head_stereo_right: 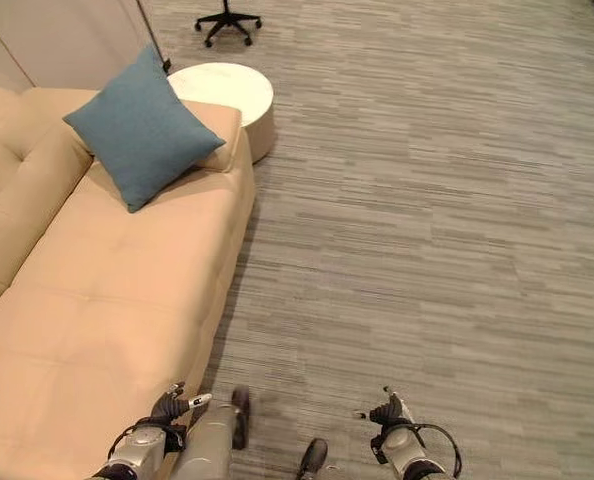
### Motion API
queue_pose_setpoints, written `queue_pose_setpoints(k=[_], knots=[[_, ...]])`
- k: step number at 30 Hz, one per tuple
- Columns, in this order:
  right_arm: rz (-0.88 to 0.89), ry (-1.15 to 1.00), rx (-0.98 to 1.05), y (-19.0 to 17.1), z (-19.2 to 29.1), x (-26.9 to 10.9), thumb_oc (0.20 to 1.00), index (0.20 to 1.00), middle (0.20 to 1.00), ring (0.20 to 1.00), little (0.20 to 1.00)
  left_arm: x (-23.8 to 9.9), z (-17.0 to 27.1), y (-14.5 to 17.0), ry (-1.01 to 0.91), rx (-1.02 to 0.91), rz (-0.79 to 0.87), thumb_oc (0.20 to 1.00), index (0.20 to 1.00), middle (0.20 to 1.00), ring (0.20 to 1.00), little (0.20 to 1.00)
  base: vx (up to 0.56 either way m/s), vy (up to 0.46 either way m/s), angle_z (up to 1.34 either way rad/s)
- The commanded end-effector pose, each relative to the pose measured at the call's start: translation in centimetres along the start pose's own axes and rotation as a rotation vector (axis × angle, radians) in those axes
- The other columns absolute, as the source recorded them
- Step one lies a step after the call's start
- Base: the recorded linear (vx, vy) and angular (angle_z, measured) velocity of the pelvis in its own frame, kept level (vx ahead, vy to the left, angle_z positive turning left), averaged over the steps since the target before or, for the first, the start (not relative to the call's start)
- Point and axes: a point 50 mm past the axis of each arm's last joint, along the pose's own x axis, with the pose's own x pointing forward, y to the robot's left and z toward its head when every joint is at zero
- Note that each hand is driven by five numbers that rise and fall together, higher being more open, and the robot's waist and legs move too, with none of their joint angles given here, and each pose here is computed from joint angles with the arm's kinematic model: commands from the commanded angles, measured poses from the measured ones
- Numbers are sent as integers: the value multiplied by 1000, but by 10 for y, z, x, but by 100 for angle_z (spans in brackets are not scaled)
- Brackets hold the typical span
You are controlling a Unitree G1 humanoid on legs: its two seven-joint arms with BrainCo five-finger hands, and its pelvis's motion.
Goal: Pick up all the scattered cushions and arrange them neatly on the sofa.
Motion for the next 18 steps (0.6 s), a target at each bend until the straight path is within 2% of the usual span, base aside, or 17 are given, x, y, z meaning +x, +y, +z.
queue_pose_setpoints(k=[1, 2, 3, 10, 11, 12, 13, 16, 18], knots=[[-20, -17, -1, -2, 0, -1, 1000, 1000, 1000, 1000, 1000, -1, -8, 10, 26, 0, 51, 1000, 1000, 1000, 1000, 1000, 467, 144, -31], [-10, -23, -4, 3, 0, -2, 1000, 1000, 1000, 1000, 1000, -2, -13, 17, 39, -4, 75, 1000, 1000, 1000, 1000, 1000, 431, 120, -23], [-62, 27, 47, -26, -9, 6, 1000, 1000, 1000, 1000, 1000, -2, -13, 24, 39, 3, 73, 1000, 1000, 1000, 1000, 1000, 327, 84, 1], [-1, -23, 50, -18, 5, 6, 1000, 1000, 1000, 1000, 1000, 1, 4, 30, -18, 38, 59, 1000, 1000, 1000, 1000, 1000, 219, 120, 1], [14, 78, 94, -43, -12, 11, 1000, 1000, 1000, 1000, 1000, 1, 4, 41, -12, 63, 66, 1000, 1000, 1000, 1000, 1000, 330, 51, 26], [-23, 4, 33, -36, 0, 11, 1000, 1000, 1000, 1000, 1000, 2, 7, 39, -28, 68, 63, 1000, 1000, 1000, 1000, 1000, 435, 60, 9], [-16, 32, 19, -33, -4, 10, 1000, 1000, 1000, 1000, 1000, 1, 3, 34, -18, 70, 54, 1000, 1000, 1000, 1000, 1000, 330, 38, 20], [2, 32, 116, -24, -8, 7, 1000, 1000, 1000, 1000, 1000, 2, 4, 27, -18, 59, 31, 1000, 1000, 1000, 1000, 1000, 403, -6, 43], [-4, 46, 59, -27, -10, 7, 1000, 1000, 1000, 1000, 1000, 2, 3, 20, -5, 56, 16, 1000, 1000, 1000, 1000, 1000, 422, -101, 98]])
